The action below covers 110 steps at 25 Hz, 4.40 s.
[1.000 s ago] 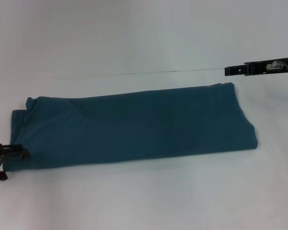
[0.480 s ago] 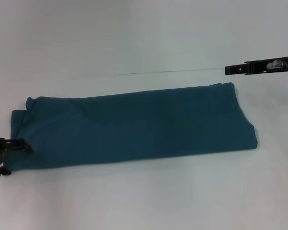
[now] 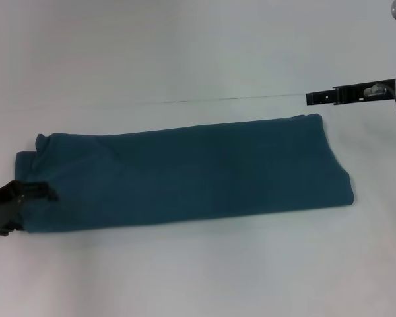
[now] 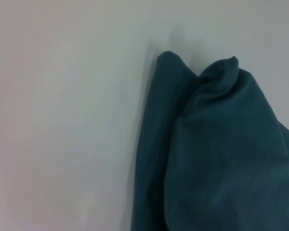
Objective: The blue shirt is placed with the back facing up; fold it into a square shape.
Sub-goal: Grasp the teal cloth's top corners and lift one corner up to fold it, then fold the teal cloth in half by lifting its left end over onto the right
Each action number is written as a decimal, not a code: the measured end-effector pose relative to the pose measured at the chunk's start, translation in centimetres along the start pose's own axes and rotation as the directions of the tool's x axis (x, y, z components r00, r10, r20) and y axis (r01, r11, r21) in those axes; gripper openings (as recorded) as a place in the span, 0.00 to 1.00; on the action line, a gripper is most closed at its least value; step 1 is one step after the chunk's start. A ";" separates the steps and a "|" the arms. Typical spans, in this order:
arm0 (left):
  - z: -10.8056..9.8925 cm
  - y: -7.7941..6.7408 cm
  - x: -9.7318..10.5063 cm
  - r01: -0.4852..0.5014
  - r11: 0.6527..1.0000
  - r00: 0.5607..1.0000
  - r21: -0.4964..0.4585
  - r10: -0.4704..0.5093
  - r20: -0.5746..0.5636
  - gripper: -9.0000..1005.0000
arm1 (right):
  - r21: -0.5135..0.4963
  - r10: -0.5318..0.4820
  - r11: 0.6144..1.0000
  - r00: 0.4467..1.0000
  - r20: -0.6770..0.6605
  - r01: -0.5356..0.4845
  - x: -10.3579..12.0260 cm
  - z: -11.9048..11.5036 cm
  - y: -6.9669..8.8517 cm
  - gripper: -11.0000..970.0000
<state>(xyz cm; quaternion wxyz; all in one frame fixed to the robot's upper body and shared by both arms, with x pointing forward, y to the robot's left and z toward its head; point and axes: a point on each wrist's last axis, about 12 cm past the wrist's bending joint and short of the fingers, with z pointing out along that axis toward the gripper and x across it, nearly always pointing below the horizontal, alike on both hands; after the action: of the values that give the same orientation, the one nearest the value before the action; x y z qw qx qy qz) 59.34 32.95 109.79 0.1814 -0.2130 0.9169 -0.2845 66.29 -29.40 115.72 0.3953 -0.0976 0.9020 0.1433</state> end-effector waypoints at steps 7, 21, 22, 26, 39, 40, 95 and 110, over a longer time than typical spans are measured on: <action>0.9 -0.9 0.2 -0.090 0.996 0.996 -0.030 0.089 -0.023 0.90 | -0.005 -0.002 1.000 1.000 -0.005 0.002 0.0 0.0 0.1 0.96; 1.8 -2.7 0.4 -0.218 0.975 0.974 -0.031 0.216 -0.071 0.46 | -0.008 0.002 1.000 1.000 -0.011 -0.002 0.4 -0.3 0.0 0.96; 1.8 -2.7 0.4 -0.218 0.975 0.974 -0.031 0.216 -0.071 0.42 | -0.009 0.002 1.000 1.000 -0.013 -0.003 0.4 -0.3 0.0 0.96; 1.6 -3.0 0.3 -0.240 0.971 0.968 -0.018 0.238 -0.076 0.28 | -0.012 0.002 1.000 1.000 -0.021 -0.003 0.6 -0.4 -0.1 0.96; 0.1 -7.1 -1.3 -0.350 0.934 0.930 0.065 0.355 -0.093 0.17 | -0.037 -0.077 0.996 0.995 0.067 0.080 2.0 0.5 1.2 0.66; 0.0 -7.5 -1.5 -0.355 0.932 0.928 0.070 0.360 -0.092 0.17 | -0.044 -0.080 0.996 0.994 0.080 0.083 2.2 0.6 1.3 0.61; -7.5 -16.0 -6.6 -0.466 0.841 0.871 0.276 0.490 -0.024 0.16 | -0.338 -0.237 0.885 0.935 0.264 0.320 7.5 8.0 10.9 0.01; -5.1 -23.5 -5.1 -0.551 0.761 0.793 0.343 0.605 -0.067 0.16 | -0.025 0.234 0.967 0.848 0.475 -0.253 14.5 -6.6 -9.5 0.01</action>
<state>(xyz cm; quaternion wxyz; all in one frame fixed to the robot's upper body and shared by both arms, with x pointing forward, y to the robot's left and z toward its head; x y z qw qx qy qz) 68.09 20.19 128.92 0.2108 0.1376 0.8943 -0.3699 54.81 -41.42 107.53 0.5844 0.0632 0.7852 0.1946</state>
